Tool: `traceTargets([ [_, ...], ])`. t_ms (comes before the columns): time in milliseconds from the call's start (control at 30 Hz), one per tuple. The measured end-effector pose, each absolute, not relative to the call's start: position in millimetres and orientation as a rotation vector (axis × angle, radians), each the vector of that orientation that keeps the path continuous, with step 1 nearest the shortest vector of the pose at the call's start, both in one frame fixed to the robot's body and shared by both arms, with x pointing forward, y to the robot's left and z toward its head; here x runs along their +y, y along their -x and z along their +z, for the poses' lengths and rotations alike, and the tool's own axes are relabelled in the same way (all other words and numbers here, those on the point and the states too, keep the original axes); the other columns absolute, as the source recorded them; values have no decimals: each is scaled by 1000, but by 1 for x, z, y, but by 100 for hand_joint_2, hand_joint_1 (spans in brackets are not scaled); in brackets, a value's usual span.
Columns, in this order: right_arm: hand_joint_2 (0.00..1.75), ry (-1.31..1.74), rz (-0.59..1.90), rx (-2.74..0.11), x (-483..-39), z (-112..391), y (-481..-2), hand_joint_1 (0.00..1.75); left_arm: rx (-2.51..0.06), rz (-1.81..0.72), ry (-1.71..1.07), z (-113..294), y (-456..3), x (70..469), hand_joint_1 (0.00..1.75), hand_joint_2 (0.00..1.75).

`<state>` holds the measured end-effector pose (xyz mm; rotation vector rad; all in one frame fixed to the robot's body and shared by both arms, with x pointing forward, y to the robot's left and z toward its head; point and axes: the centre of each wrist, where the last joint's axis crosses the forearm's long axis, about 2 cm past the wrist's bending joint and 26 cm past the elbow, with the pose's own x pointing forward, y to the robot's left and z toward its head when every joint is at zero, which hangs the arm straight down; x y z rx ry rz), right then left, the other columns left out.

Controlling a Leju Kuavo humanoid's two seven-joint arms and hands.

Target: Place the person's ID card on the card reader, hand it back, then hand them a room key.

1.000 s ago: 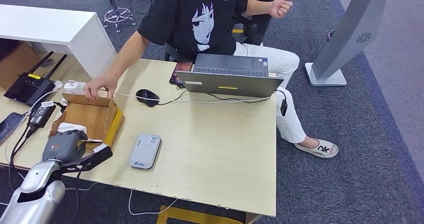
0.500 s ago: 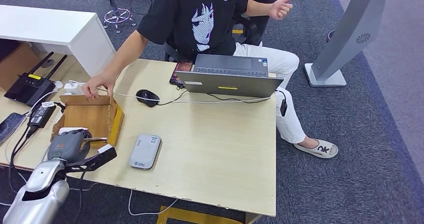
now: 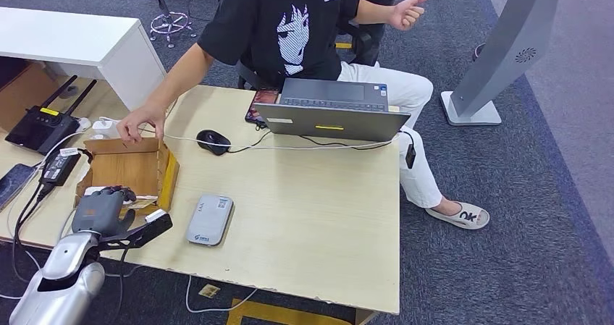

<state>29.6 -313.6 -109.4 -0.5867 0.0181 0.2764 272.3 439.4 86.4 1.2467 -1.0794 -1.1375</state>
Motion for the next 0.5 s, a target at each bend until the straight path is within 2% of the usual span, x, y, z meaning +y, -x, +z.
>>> traceTargets([
  [33, 175, 587, 277, 17, -314, -109, -30, 0, -1080, -1137, -1247, 86, -272, 439, 5, 175],
  [67, 175, 587, 277, 16, -314, -109, -30, 0, -1081, -1136, -1247, 86, -272, 438, 1, 175],
  [500, 175, 585, 277, 16, -314, -109, -29, 0, -1095, -1130, -1272, 85, -273, 433, 0, 175],
])
